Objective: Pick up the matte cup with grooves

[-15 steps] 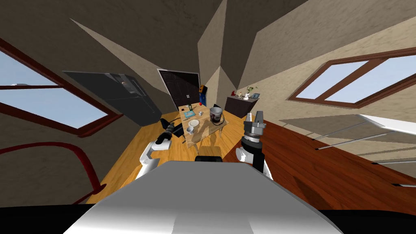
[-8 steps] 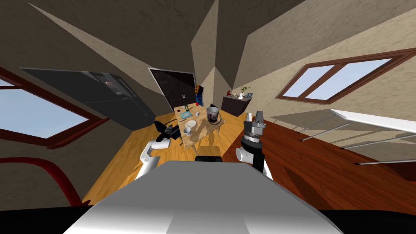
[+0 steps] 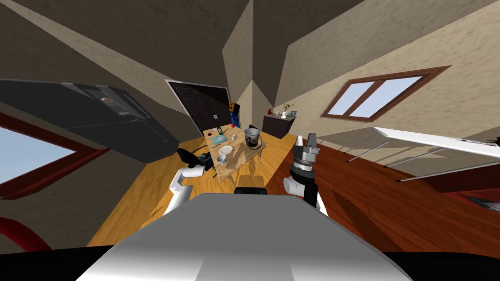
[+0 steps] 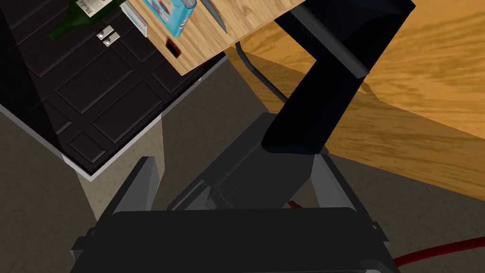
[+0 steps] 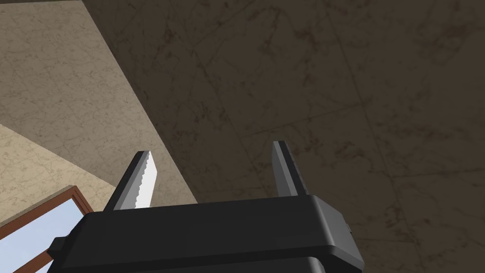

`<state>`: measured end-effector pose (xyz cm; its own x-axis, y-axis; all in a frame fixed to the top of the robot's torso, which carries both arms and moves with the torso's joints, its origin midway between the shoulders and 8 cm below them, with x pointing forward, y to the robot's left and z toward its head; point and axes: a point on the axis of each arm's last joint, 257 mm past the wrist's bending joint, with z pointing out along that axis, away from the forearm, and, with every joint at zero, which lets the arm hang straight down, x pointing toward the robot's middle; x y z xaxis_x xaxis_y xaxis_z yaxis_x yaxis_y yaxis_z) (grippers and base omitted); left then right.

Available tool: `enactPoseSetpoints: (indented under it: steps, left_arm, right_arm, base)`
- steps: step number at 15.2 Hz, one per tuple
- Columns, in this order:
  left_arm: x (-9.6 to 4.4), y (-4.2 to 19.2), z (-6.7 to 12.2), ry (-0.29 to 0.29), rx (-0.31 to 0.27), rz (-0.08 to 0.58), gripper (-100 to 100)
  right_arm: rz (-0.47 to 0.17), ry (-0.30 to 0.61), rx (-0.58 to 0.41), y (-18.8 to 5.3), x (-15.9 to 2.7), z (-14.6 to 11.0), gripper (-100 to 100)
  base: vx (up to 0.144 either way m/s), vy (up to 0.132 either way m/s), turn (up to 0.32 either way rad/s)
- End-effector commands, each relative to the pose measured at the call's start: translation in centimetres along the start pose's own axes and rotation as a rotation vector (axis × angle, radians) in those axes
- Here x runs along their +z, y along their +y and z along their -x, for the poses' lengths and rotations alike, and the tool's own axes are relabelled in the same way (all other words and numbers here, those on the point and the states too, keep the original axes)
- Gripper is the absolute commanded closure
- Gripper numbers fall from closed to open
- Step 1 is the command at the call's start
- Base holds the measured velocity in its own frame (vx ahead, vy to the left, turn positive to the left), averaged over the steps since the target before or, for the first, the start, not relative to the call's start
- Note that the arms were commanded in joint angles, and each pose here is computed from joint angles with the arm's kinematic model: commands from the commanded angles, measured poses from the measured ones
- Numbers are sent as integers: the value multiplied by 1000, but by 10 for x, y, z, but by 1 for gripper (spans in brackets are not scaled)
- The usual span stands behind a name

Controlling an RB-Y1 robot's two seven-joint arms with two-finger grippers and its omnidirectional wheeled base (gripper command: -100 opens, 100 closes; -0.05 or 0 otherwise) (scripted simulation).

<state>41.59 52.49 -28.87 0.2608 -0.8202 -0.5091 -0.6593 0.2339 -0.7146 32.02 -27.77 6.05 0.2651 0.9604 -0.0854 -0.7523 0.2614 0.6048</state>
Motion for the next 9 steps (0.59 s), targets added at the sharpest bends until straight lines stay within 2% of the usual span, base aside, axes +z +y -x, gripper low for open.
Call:
enactPoseSetpoints:
  steps: [1,2,5,9]
  left_arm:
    - [3,14,0,0,-6,58,-100]
    - [3,16,0,1,-6,63,-100]
    - [9,42,2,-1,-27,168,-100]
    - [8,64,0,7,-39,259,-100]
  right_arm:
    - [0,0,0,0,0,0,0]
    - [0,0,0,0,0,0,0]
    - [0,0,0,0,0,0,0]
    - [0,0,0,0,0,0,0]
  base:
    - [1,-1,-206]
    - [1,3,-84]
    - [4,0,-233]
    - [5,4,-147]
